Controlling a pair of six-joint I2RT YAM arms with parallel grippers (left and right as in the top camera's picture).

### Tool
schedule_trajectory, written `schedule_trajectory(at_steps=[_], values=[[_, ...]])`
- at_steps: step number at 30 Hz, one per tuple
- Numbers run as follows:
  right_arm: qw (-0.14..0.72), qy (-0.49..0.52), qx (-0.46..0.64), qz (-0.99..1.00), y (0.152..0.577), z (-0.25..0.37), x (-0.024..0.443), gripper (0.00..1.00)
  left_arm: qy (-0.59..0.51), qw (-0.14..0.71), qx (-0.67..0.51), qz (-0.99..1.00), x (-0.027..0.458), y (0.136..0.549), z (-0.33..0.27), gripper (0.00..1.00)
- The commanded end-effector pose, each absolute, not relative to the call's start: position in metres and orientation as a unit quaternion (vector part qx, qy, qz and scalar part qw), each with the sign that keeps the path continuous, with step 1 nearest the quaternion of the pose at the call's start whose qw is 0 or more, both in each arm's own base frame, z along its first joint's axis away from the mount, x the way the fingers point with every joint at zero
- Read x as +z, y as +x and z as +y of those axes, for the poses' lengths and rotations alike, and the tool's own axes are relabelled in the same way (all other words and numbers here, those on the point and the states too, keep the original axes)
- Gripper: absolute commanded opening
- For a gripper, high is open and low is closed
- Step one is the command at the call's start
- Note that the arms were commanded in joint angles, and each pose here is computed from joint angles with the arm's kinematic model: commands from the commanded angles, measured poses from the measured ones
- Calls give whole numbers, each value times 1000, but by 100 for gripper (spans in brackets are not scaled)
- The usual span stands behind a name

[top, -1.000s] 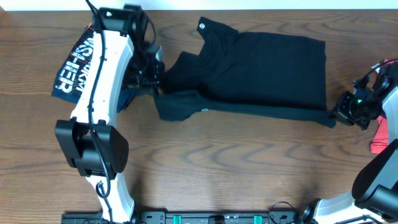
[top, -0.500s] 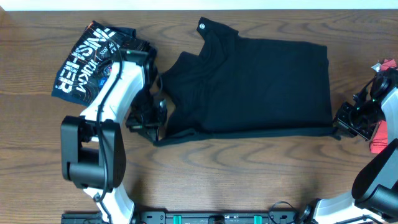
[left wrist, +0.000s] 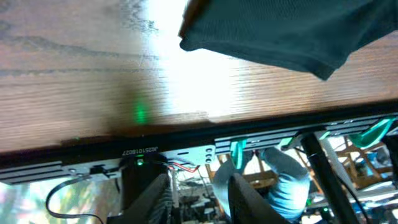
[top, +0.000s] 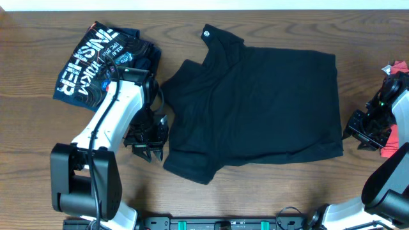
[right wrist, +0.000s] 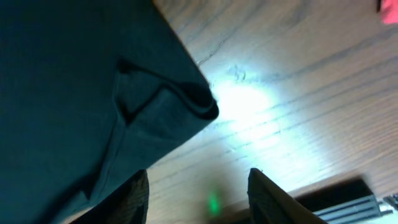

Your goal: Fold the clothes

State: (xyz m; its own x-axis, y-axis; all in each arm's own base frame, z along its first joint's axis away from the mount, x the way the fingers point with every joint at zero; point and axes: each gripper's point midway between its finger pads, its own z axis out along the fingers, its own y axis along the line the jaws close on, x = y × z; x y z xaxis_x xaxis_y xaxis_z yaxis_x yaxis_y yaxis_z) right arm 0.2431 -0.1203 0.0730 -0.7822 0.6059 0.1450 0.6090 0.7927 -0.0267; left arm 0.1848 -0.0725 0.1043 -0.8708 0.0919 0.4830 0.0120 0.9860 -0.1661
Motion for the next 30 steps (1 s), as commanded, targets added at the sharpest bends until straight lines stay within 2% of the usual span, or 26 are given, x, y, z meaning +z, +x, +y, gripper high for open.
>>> schedule_trajectory(at_steps=[1,3,7,14,18,20,21,23,27,28,30], values=[[45,-336,-3,-941,252,-125,76,52,-29,237,79,-968,104,189,-72,35],[3,-341,-38,-939,274,-121,76,53,-33,206,84,-974,97,203,-74,38],[-97,-326,-84,-937,326,-121,81,44,-44,114,96,-988,84,246,-82,43],[-109,-303,-84,-943,345,-105,68,46,-44,19,108,-993,78,292,-90,48],[-137,-311,-94,-936,372,-99,43,36,-61,-50,96,-992,76,327,-89,48],[-136,-307,-91,-938,380,-97,26,34,-63,-71,94,-991,73,339,-90,48],[-133,-306,-85,-939,382,-98,18,35,-63,-77,93,-991,73,343,-90,48],[-128,-307,-66,-941,384,-103,2,47,-65,-84,92,-990,70,348,-90,48],[-110,-310,-31,-944,380,-114,-25,49,-63,-86,69,-992,61,354,-84,48],[-104,-310,-24,-945,378,-116,-30,46,-63,-84,66,-992,58,355,-82,48],[-89,-312,-10,-946,372,-119,-41,31,-63,-79,65,-993,53,356,-83,48]])
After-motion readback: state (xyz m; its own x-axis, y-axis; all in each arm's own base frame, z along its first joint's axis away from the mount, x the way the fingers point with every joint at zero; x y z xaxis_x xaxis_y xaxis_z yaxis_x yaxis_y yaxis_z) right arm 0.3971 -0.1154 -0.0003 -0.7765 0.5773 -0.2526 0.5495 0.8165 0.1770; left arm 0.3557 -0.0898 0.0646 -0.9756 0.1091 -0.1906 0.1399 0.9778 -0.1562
